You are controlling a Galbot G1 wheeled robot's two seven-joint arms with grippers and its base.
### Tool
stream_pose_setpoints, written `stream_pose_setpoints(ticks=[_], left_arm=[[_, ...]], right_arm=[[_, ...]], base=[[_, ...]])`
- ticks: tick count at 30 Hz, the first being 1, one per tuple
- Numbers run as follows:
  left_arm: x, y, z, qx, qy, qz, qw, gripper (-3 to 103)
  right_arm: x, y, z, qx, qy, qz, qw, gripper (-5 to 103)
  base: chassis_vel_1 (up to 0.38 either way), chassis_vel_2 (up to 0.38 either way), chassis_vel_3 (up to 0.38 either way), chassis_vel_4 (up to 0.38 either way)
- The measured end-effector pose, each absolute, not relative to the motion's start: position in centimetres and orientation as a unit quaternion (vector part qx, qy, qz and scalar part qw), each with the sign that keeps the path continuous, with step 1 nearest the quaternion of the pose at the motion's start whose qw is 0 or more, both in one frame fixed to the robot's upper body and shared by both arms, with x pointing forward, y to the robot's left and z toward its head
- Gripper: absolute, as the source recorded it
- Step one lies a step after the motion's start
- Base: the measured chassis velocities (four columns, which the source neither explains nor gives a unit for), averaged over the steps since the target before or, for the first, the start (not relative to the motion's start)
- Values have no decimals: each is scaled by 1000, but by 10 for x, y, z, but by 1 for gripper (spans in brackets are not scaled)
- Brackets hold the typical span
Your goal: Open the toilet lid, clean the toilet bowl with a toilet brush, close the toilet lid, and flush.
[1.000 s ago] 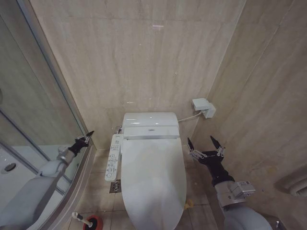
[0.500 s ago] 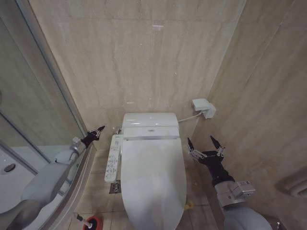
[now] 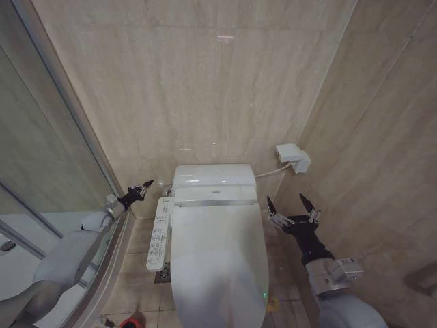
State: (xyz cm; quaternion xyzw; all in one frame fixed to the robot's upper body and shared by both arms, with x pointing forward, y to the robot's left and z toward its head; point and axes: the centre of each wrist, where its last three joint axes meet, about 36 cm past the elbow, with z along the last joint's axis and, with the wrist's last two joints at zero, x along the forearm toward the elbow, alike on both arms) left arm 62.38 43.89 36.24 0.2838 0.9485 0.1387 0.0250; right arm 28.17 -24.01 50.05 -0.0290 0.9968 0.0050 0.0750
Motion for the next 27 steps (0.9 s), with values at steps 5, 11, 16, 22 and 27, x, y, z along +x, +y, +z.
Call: stream_pose_setpoints(ticks=[5, 11, 16, 22, 27], left_arm=[[627, 435, 359, 305, 942, 139, 25, 0], [630, 435, 356, 319, 937, 141, 21, 0], [630, 436, 349, 333, 932, 144, 9, 0], [635, 448, 346, 361, 919, 158, -6, 0], [639, 451, 346, 373, 913, 161, -15, 0]], right_arm=[[282, -240, 500, -29, 997, 5, 75, 100], [282, -240, 500, -29, 997, 5, 75, 100], [282, -240, 500, -29, 997, 5, 75, 100], [282, -240, 500, -29, 997, 5, 75, 100], [282, -240, 500, -29, 997, 5, 75, 100]], base=[[0, 0, 0, 0], [0, 0, 0, 0], [0, 0, 0, 0], [0, 0, 0, 0], [0, 0, 0, 0]])
